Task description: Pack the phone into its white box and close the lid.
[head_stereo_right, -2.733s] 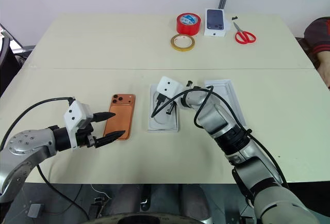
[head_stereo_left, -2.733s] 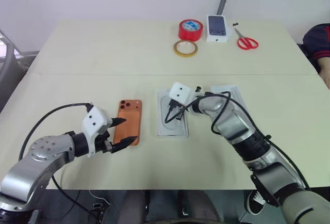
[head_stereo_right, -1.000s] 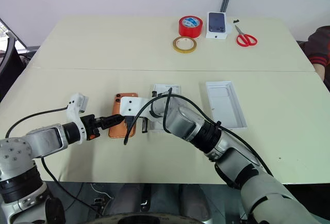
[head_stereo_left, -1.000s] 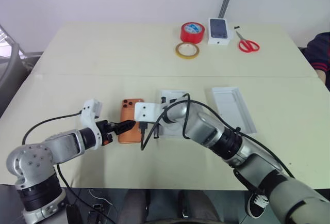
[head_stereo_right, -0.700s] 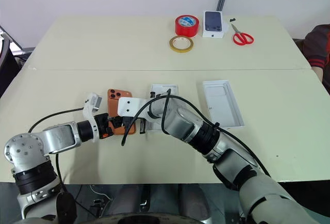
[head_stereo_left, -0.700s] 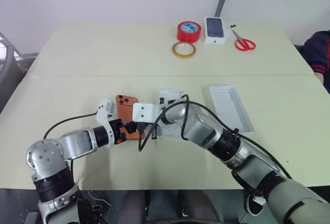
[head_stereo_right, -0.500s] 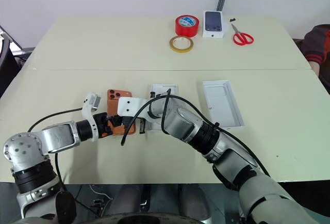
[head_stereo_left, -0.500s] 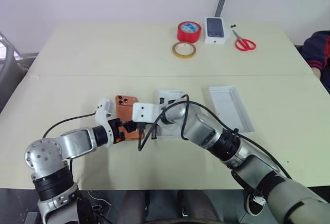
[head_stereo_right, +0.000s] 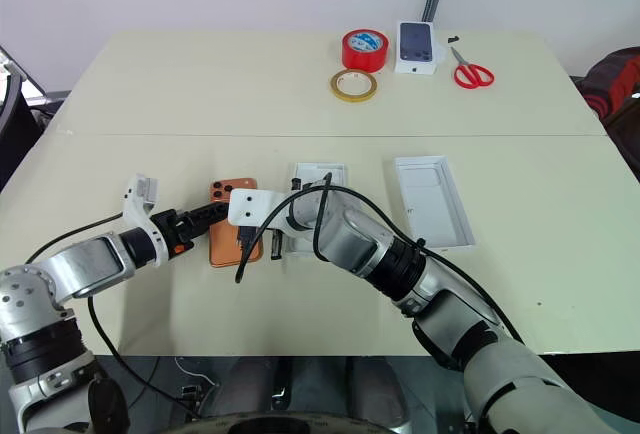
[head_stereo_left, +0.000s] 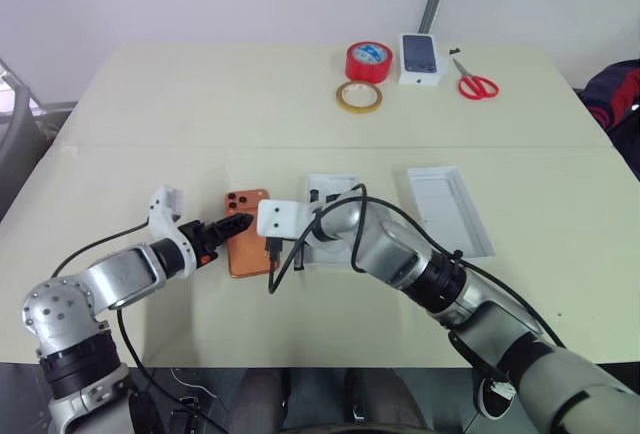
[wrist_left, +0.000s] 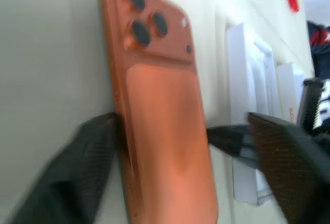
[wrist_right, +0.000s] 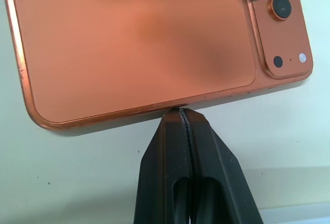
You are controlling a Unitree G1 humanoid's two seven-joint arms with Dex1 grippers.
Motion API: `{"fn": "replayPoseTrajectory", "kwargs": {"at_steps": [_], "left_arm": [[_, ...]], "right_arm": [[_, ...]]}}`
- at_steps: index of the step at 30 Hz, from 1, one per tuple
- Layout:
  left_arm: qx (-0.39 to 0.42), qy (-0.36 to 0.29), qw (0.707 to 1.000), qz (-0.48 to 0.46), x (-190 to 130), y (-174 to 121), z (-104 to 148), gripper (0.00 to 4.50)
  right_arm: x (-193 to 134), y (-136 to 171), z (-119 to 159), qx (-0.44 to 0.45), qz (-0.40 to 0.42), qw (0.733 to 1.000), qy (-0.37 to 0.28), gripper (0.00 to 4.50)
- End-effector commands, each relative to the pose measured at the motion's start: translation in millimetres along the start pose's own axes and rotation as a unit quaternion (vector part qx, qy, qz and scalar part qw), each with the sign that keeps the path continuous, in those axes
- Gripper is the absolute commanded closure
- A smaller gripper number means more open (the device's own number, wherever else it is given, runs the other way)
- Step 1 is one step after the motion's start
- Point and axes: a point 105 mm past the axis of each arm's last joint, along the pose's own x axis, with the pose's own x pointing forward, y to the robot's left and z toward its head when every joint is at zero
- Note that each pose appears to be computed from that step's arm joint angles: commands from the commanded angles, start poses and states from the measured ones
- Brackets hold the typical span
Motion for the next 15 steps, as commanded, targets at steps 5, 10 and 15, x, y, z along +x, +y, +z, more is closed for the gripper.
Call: {"fn": "replayPoseTrajectory", "kwargs": {"at_steps": [5,10,15], "left_arm": [[-0.005,-0.007,0.999,-0.036,-2,-16,6,4.42],[-0.029,-0.027,0.999,-0.031,-5,-14,14,4.42],[-0.036,-0.045,0.997,-0.049,-7,-26,21,4.42]], "right_arm": [[-2,0,6,-0.002,-0.005,1.000,-0.013,4.50],[-9,-7,8,-0.009,-0.022,1.000,-0.018,4.50],[-46,-32,17,-0.004,-0.077,0.994,-0.073,4.50]]}}
